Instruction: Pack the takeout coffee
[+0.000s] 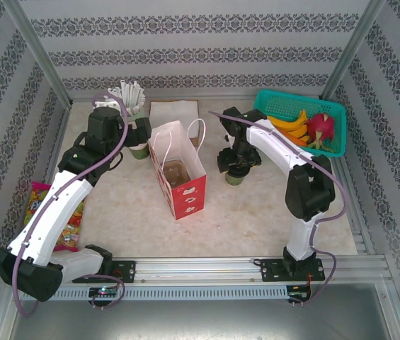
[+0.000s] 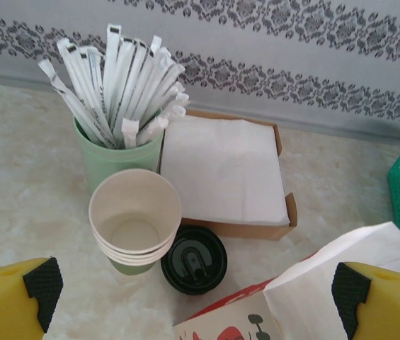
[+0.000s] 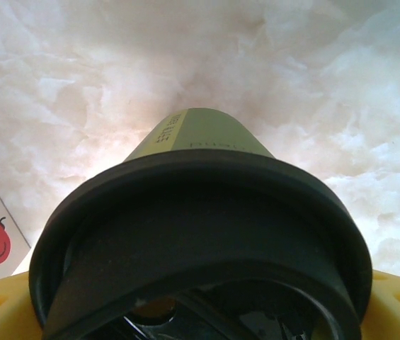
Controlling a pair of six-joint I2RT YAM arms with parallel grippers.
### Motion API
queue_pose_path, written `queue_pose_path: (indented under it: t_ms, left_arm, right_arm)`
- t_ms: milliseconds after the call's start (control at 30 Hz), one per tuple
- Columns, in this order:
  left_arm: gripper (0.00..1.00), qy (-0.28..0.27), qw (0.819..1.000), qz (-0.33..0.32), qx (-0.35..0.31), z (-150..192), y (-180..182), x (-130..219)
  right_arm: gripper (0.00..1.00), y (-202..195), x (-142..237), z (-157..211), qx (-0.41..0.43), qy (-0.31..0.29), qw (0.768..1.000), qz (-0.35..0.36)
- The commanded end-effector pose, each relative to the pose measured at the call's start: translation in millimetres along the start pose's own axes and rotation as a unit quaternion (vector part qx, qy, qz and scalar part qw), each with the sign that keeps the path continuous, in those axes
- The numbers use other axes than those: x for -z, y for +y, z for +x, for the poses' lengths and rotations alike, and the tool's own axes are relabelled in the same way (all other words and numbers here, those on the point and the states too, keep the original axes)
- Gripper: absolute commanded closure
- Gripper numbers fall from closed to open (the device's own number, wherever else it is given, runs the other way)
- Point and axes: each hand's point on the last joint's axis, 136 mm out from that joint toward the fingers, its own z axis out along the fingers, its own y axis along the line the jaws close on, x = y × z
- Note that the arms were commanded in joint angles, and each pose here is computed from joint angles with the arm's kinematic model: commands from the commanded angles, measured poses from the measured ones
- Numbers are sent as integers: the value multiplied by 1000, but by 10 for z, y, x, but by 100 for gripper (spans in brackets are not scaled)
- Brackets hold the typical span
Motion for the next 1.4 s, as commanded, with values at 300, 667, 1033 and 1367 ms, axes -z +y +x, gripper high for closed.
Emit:
queue_pose_path:
  t_ms: [300, 667, 1033, 1367]
  left_arm:
    - [0, 9, 999, 5, 31, -85, 71, 20]
    - [0, 26, 998, 42, 45, -228, -83, -219]
    - [0, 102, 957, 237, -136, -230, -811, -328]
    - [8, 185, 903, 275, -274, 119, -833, -394]
  right_arm:
    - [25, 11, 317, 304, 12, -34, 999, 1]
    - [32, 7, 658, 435, 6, -104, 994, -25]
    - [33, 45, 1115, 537, 12, -191, 979, -72]
    - [34, 147, 1503, 658, 26, -237, 965, -108]
